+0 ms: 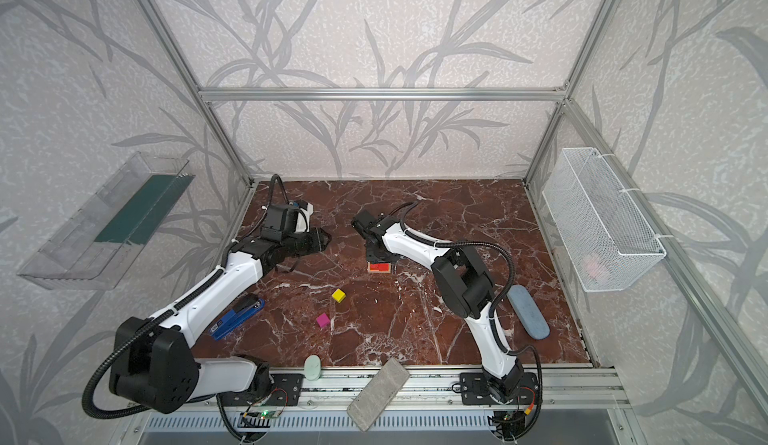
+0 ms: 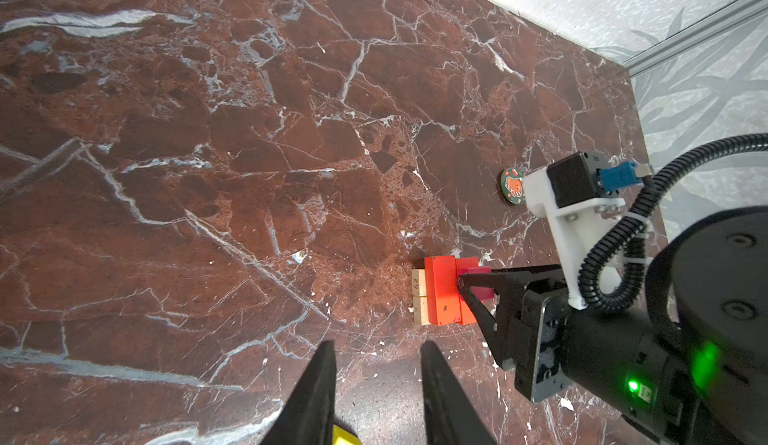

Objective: Build the wood block tower
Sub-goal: 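Lower the magenta cube onto the red blocks with the right gripper, then open the right gripper and raise it away from the magenta cube, then move the left gripper over the loose magenta cube while the right arm draws back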

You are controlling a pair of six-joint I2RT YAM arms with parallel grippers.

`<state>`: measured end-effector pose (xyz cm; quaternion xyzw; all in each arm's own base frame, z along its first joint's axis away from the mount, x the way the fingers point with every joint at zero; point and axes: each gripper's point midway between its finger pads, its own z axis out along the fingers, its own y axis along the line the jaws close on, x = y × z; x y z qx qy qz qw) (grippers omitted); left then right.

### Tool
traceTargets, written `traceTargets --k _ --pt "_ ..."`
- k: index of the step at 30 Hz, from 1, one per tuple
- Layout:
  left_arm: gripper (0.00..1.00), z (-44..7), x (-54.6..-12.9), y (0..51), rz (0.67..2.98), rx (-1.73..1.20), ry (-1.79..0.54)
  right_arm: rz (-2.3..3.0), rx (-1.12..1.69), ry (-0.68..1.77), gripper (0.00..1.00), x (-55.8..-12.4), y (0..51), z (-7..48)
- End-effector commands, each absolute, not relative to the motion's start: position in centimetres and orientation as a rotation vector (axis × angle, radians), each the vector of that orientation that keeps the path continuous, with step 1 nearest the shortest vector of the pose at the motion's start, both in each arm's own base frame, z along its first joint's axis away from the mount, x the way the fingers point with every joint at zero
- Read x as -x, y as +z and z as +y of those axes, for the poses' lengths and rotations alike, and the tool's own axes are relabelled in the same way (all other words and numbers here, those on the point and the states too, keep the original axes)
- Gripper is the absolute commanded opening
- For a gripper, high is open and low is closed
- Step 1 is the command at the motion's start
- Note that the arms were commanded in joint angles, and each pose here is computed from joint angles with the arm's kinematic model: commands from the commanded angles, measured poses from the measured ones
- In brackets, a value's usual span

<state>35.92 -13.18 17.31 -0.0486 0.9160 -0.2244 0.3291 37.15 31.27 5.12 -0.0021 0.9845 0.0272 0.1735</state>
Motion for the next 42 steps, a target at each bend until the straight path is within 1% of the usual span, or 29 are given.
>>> traceTargets --k 1,9,16,22,30,36,40,42 --pt "0.34 -12.9 -35.6 18.1 2.374 0.121 -0.592 2.809 -0.012 0.056 0.43 -37.1 4.6 30.8" --pt "0.34 -12.9 -35.6 18.1 2.373 0.119 -0.594 2.8 -0.015 0.063 0.48 -37.2 5.2 30.8" --pt "0.34 -12.8 -35.5 18.3 2.373 0.117 -0.591 2.763 -0.023 0.094 0.51 -37.2 7.3 30.7" --pt "0.34 -12.5 -35.0 18.8 2.371 0.122 -0.582 2.705 -0.032 0.155 0.52 -36.9 9.9 30.3" --pt "0.34 -12.6 -33.5 18.6 2.415 0.143 -0.607 2.546 -0.027 0.327 0.54 -37.0 15.2 30.4" --pt "0.34 -11.9 -29.8 17.2 2.572 0.13 -0.5 2.428 0.016 0.477 0.56 -37.7 18.2 31.3" --pt "0.34 -10.8 -26.7 17.0 2.63 0.115 -0.364 2.397 0.053 0.572 0.56 -37.2 18.8 31.8" --pt "0.36 -10.4 -25.2 17.0 2.66 0.111 -0.317 2.402 0.06 0.58 0.56 -36.9 18.1 31.7"
